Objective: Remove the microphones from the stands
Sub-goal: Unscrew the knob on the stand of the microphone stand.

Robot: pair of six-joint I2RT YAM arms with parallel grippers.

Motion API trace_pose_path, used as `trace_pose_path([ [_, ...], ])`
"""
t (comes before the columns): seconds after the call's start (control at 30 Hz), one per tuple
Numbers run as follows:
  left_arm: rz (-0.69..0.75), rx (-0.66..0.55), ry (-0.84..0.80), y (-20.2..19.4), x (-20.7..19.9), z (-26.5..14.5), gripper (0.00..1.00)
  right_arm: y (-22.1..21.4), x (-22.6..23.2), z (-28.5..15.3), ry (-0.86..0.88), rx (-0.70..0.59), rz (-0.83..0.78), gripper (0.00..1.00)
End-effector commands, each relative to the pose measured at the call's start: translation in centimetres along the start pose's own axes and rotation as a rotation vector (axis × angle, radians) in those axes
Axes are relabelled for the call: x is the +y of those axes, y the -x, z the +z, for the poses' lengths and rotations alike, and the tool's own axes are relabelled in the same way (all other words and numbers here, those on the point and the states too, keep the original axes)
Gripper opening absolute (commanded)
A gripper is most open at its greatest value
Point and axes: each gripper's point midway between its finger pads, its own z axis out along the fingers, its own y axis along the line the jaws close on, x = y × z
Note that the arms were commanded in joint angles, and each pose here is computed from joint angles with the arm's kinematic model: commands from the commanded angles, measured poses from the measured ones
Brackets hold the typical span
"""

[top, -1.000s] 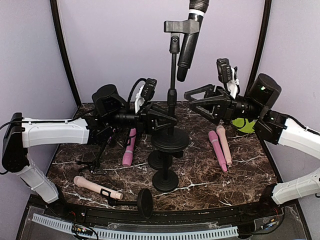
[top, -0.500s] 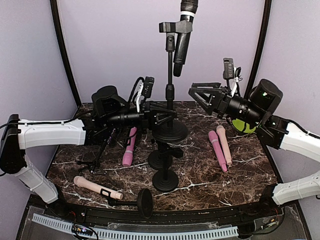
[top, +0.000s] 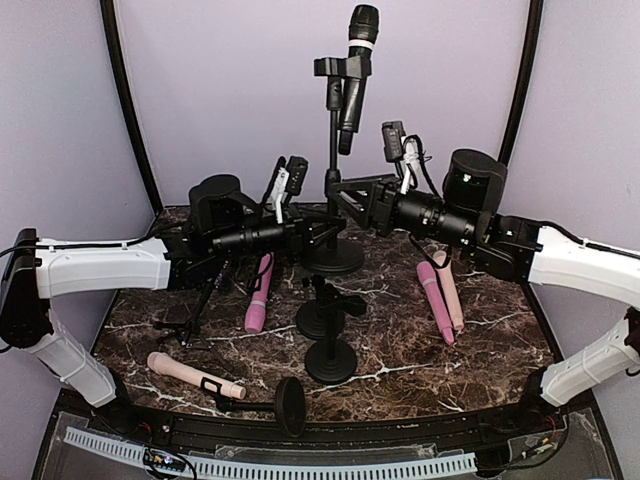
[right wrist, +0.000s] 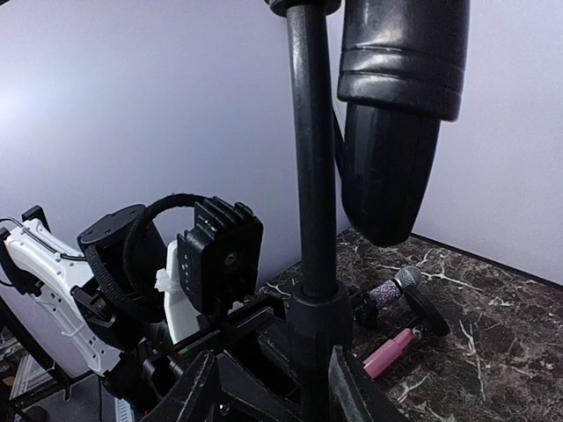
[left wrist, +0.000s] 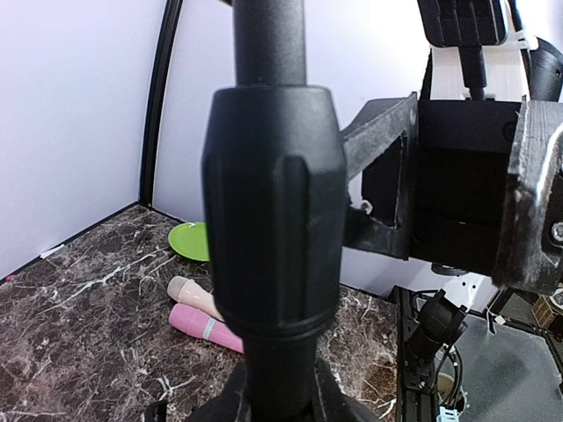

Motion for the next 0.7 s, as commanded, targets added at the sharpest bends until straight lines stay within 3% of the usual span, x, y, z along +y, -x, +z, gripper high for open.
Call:
trace_pose_path([
  [0.0,0.082,-0.133,-0.042,4.6,-2.0,-1.4,0.00,1.4,-0.3,0.6,-0.052,-0.021,-0.021,0.43],
  [0.4,0.090,-0.126,-0.079,4.3,-2.6,-1.4,0.00,1.2,-0.7,2.1,-0.065,0.003,-0.008,0.42],
  [0.67,0.078,-0.116,-0.089,3.9,-2.6,-1.2,0.00,2.0,1.0,2.1,0.020,-0.021,-0.025,0.41],
])
